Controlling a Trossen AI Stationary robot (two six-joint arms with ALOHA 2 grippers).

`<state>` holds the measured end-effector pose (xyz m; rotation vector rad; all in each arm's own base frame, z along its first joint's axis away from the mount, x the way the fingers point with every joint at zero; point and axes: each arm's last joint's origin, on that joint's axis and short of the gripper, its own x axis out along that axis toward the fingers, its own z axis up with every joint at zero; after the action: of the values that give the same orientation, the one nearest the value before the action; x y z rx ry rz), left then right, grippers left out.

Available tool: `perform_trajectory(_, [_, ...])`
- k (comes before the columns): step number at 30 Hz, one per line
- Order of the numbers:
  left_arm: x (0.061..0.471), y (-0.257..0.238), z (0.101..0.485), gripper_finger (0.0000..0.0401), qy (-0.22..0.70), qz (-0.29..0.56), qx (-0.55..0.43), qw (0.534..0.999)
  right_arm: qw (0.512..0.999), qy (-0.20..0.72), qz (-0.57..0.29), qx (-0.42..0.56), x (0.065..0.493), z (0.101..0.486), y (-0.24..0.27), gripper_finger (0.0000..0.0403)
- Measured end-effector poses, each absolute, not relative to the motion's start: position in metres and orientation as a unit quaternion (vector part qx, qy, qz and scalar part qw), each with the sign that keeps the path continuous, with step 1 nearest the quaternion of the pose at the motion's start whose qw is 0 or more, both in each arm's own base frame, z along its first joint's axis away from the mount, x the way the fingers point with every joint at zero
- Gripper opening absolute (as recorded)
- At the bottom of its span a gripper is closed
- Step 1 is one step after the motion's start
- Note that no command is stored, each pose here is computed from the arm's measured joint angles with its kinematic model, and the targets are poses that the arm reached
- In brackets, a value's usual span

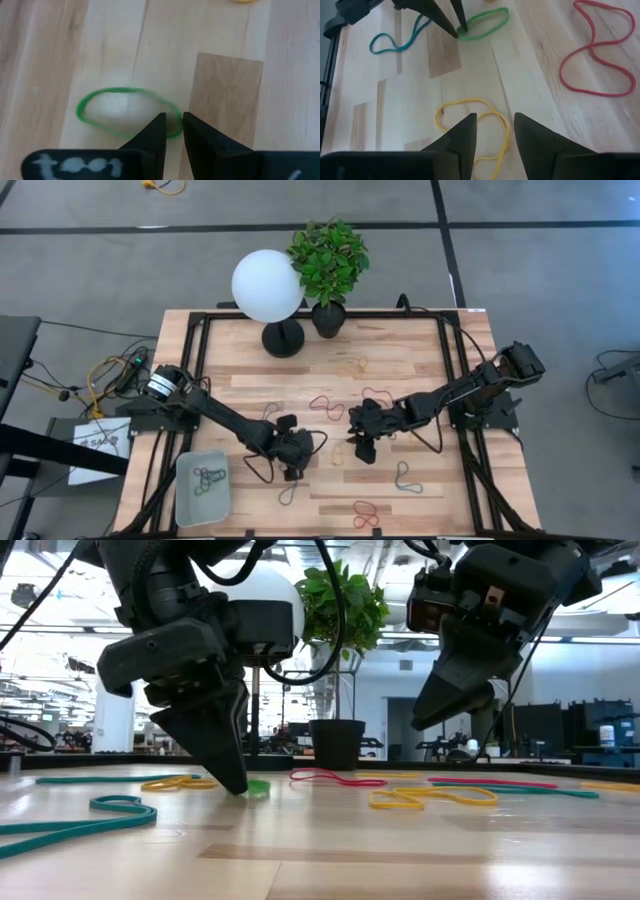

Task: Pick and place items into bin
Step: Put the green rubber band into the gray bin

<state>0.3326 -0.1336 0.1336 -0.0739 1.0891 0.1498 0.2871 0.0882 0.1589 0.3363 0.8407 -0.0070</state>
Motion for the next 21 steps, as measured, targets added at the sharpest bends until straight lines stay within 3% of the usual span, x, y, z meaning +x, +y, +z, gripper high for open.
perform_trajectory(7, [0.336,-0.132,0.135,0.0052,0.507,0.071,-0.043,0.858,0.900,0.406,-0.004,0.161,0.287,0.159,0.088,0.0124])
perform_trajectory(13, [0.339,-0.125,0.135,0.0006,0.506,0.081,-0.050,0.858,0.900,0.406,-0.004,0.161,0.287,0.159,0.088,0.0124])
perform_trajectory(21, [0.340,-0.121,0.135,0.0000,0.512,0.078,-0.063,0.853,0.900,0.406,-0.004,0.161,0.287,0.159,0.088,0.0124])
